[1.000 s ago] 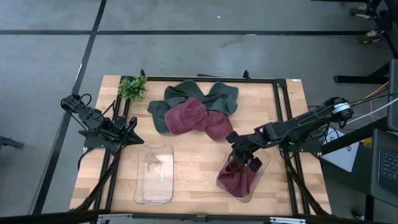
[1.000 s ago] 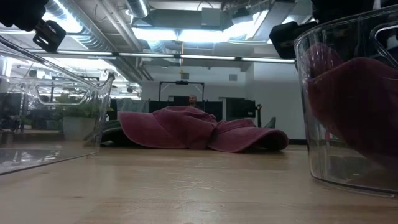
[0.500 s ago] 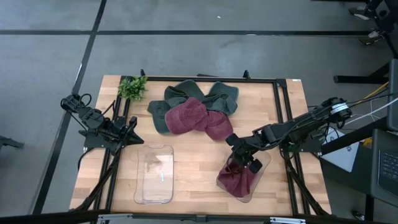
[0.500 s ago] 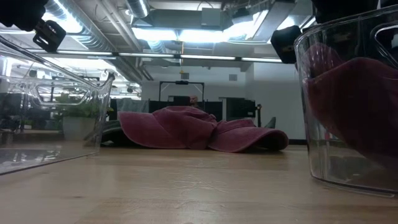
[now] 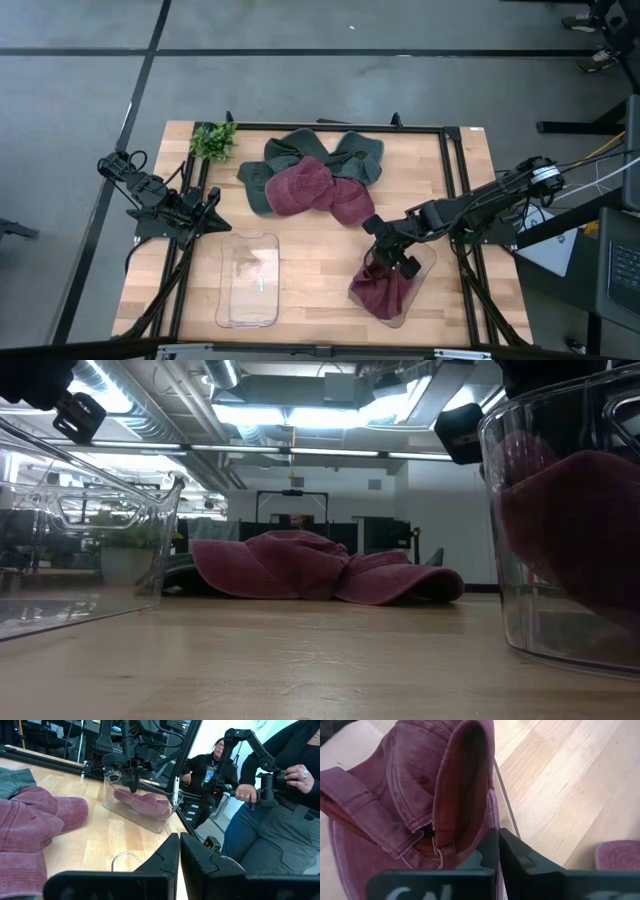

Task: Pick & Place hat
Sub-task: Put the right red cap into the right transparent bin

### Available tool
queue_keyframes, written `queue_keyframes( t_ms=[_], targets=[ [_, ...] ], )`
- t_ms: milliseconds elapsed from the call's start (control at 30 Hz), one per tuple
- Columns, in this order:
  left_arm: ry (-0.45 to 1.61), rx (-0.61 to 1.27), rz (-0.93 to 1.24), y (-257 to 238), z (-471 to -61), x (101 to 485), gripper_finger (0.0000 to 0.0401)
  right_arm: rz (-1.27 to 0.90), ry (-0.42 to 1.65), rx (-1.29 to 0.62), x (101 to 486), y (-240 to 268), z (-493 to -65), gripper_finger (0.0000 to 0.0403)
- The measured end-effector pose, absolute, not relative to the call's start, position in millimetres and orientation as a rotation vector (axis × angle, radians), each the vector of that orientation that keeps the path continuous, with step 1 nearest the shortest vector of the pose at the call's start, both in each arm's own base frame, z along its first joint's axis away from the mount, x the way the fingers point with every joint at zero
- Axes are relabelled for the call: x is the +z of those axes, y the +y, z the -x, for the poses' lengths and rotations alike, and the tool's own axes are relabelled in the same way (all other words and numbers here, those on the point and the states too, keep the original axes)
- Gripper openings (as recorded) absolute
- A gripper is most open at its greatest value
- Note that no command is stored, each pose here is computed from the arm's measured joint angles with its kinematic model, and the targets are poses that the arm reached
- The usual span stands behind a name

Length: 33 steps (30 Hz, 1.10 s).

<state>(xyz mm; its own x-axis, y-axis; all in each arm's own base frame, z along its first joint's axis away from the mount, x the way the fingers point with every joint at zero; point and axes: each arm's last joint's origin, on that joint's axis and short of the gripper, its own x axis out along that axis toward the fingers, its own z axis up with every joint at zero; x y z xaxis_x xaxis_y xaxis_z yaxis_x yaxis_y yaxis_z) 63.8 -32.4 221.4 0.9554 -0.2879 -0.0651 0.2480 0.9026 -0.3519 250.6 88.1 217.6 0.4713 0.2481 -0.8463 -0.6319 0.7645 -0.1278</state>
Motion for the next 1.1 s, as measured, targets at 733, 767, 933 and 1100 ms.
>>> queue_keyframes(
  t_ms=[733,767,933,1100],
  targets=[
    [0.117,-0.277,0.348,-32,-64,221,0.0012,0.399,0.939,0.588,218,90,-250,0.0097],
    [0.116,-0.278,0.348,-32,-64,221,0.0011,0.401,0.935,0.586,217,90,-250,0.0092],
    [0.117,-0.277,0.348,-32,-64,221,0.0012,0.397,0.948,0.579,207,89,-247,0.0073],
    [0.117,-0.277,0.348,-32,-64,221,0.0012,0.398,0.946,0.581,207,89,-247,0.0065]
  ],
)
